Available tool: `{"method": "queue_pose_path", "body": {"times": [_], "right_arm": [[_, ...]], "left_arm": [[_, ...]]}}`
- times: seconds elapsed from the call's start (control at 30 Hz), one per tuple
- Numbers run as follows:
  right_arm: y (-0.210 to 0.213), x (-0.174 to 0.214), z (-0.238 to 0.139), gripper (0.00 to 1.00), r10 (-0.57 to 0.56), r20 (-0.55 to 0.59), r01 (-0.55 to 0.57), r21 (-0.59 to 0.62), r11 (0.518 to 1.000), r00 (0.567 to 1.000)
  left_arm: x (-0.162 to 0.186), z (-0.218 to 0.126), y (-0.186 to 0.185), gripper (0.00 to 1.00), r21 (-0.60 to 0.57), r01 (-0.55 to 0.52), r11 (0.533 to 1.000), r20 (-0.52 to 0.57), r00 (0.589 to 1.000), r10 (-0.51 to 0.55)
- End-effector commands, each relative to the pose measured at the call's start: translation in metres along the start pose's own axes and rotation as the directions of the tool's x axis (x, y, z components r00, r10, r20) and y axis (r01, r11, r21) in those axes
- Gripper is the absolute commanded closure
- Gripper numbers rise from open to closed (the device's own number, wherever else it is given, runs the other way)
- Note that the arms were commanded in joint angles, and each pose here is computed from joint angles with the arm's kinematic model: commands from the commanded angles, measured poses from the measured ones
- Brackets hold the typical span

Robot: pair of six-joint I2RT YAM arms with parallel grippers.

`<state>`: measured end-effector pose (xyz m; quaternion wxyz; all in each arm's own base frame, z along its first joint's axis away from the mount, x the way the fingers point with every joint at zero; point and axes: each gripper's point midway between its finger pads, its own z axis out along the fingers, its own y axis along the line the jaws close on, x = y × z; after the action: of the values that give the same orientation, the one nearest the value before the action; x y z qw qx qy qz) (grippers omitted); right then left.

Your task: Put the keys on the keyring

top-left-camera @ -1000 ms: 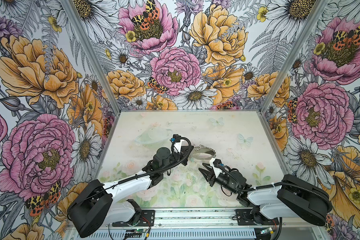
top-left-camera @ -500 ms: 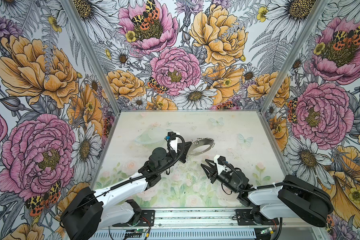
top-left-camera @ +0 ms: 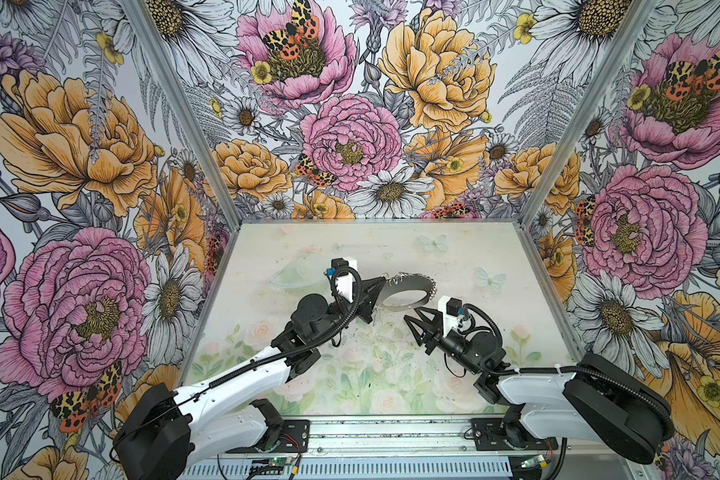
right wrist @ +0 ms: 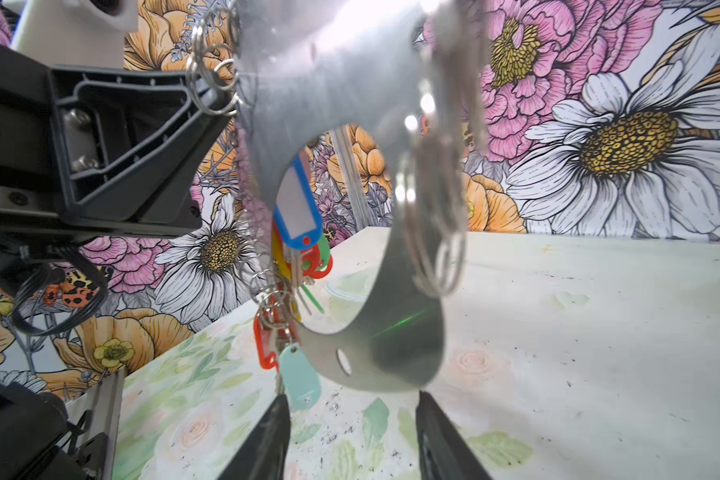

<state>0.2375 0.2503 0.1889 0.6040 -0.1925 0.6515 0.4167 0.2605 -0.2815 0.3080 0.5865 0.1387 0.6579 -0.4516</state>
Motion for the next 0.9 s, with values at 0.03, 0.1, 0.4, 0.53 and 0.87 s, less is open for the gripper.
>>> {"method": "queue_pose_path", "body": {"times": [0.03, 0.1, 0.4, 0.53, 0.87], "right_arm": [[0.025, -0.03, 0.001, 0.53, -0.001, 0.082, 0.011, -0.123, 0.992, 0.997], [0.023, -0.035, 0.001, 0.55, -0.003, 0.1, 0.014, -0.109, 0.994, 0.995], [0.011, -0.024, 0.004, 0.59, 0.005, 0.07, 0.0, -0.065, 0.998, 0.998], [0.006, -0.016, 0.003, 0.59, 0.007, 0.05, -0.004, -0.049, 0.999, 0.999], [0.007, -0.043, 0.003, 0.56, 0.03, 0.125, -0.023, -0.061, 0.998, 0.992]], "left_arm": [[-0.03, -0.001, -0.023, 1.0, 0.077, 0.013, 0.997, 0.076, 0.997, -0.018], [-0.03, 0.0, -0.024, 1.0, 0.08, 0.016, 0.997, 0.073, 0.997, -0.022], [-0.037, 0.0, -0.031, 1.0, 0.099, 0.024, 0.995, 0.091, 0.995, -0.033], [-0.04, -0.002, -0.035, 1.0, 0.11, 0.022, 0.994, 0.096, 0.995, -0.033], [-0.038, -0.001, -0.036, 1.0, 0.112, 0.034, 0.993, 0.092, 0.995, -0.044]]}}
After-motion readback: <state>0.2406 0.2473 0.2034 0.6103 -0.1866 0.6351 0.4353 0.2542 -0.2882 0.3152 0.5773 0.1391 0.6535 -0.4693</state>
